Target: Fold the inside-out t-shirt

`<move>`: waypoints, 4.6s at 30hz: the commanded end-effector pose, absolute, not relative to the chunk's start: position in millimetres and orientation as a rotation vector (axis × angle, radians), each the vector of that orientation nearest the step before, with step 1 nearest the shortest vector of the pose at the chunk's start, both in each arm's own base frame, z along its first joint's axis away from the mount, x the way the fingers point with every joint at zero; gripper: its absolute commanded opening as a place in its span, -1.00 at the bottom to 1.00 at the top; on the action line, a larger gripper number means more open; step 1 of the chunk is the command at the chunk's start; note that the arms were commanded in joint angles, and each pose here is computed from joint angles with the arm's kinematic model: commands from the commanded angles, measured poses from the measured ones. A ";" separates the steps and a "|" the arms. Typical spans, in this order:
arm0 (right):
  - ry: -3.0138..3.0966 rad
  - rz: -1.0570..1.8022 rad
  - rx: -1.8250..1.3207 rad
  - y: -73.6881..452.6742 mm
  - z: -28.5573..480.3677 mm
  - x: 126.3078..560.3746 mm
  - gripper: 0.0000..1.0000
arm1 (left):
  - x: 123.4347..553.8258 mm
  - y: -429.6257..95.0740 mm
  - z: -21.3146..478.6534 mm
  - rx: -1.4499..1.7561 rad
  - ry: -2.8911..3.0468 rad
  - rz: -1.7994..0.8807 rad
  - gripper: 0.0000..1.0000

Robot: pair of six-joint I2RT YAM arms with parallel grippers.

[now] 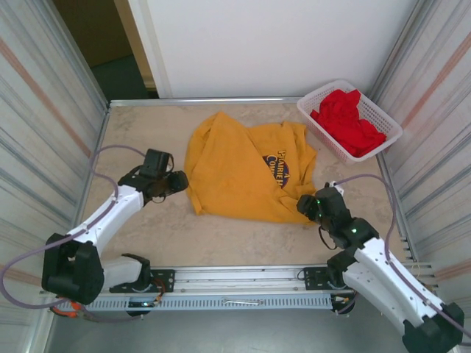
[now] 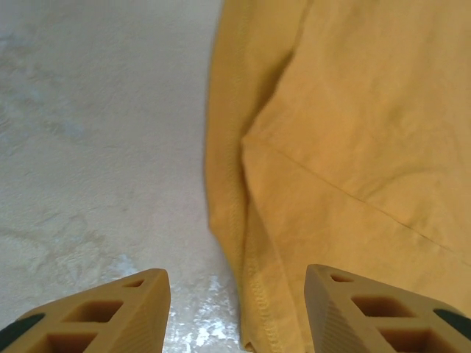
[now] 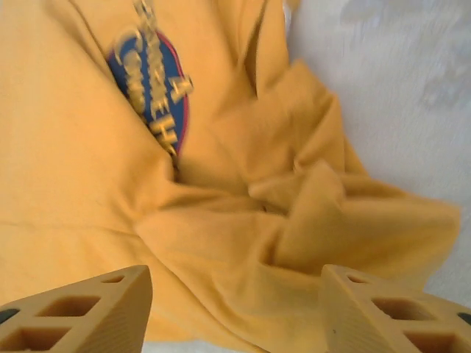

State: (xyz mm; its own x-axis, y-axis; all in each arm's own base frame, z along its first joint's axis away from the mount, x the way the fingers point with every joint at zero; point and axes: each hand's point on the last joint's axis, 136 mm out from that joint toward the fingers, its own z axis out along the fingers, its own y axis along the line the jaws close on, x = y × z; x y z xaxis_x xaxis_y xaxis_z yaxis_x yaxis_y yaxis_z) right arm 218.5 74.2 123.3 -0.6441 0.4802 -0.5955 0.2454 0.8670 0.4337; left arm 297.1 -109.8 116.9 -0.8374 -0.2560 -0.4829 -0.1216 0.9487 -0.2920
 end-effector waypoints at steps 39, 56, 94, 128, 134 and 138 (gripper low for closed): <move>2.027 0.173 0.761 -31.2 246.6 302.2 -1.00 | 351.8 -61.3 209.9 -0.384 2.345 -0.358 -0.78; 2.063 0.338 0.730 -12.1 240.6 289.0 -1.00 | 341.2 -141.3 199.9 -0.106 2.350 -0.554 -0.16; 2.115 0.379 0.729 9.0 205.8 281.6 -1.00 | 315.0 -366.1 34.0 -0.521 2.803 -0.539 0.17; 2.096 0.514 0.634 49.6 241.4 260.6 -1.00 | 287.3 -178.5 126.7 -0.310 2.579 -0.473 0.15; 2.122 0.508 0.614 58.3 232.6 261.9 -1.00 | 255.3 -210.0 97.9 -0.404 2.573 -0.404 0.15; 2.132 0.502 0.609 59.9 229.0 263.9 -1.00 | 264.0 -235.0 85.8 -0.331 2.641 -0.342 0.16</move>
